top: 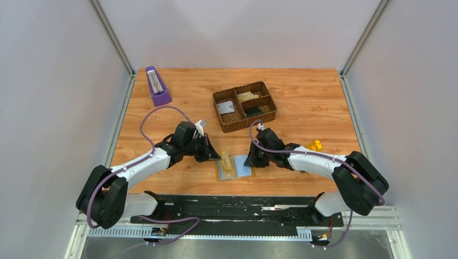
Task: Take the credit cards out of the card holder
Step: Remove the credit card from the card holder, then place the credit card in the storage box.
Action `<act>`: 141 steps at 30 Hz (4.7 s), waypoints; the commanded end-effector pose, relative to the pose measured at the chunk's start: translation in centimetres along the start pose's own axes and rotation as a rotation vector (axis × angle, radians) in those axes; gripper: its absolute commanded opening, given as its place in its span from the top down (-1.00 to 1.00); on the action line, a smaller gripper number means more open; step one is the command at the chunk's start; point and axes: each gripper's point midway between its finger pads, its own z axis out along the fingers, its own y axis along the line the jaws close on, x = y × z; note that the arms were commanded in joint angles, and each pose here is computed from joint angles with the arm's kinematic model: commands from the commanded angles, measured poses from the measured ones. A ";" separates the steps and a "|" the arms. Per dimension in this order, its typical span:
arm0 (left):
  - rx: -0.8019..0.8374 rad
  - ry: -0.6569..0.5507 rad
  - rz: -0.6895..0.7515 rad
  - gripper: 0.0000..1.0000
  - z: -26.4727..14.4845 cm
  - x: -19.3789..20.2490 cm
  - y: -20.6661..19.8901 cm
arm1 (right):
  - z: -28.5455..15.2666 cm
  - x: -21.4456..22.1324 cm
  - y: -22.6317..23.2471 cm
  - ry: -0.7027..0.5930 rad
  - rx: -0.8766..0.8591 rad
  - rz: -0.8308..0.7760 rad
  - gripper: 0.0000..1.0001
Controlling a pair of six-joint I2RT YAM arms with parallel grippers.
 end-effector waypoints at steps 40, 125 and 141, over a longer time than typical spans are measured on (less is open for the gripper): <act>0.248 -0.075 0.234 -0.15 -5.7 -1.6 -7.9 | -9.3 -1.3 10.2 0.054 -0.757 -0.358 1.00; 0.533 -0.512 -0.255 1.00 -7.4 -9.2 -10.7 | -11.5 -8.2 11.6 -0.277 -0.682 0.225 0.29; 0.536 -0.514 -0.250 0.76 -7.5 -9.0 -10.6 | -12.2 -8.4 12.0 -0.317 -0.712 0.199 1.00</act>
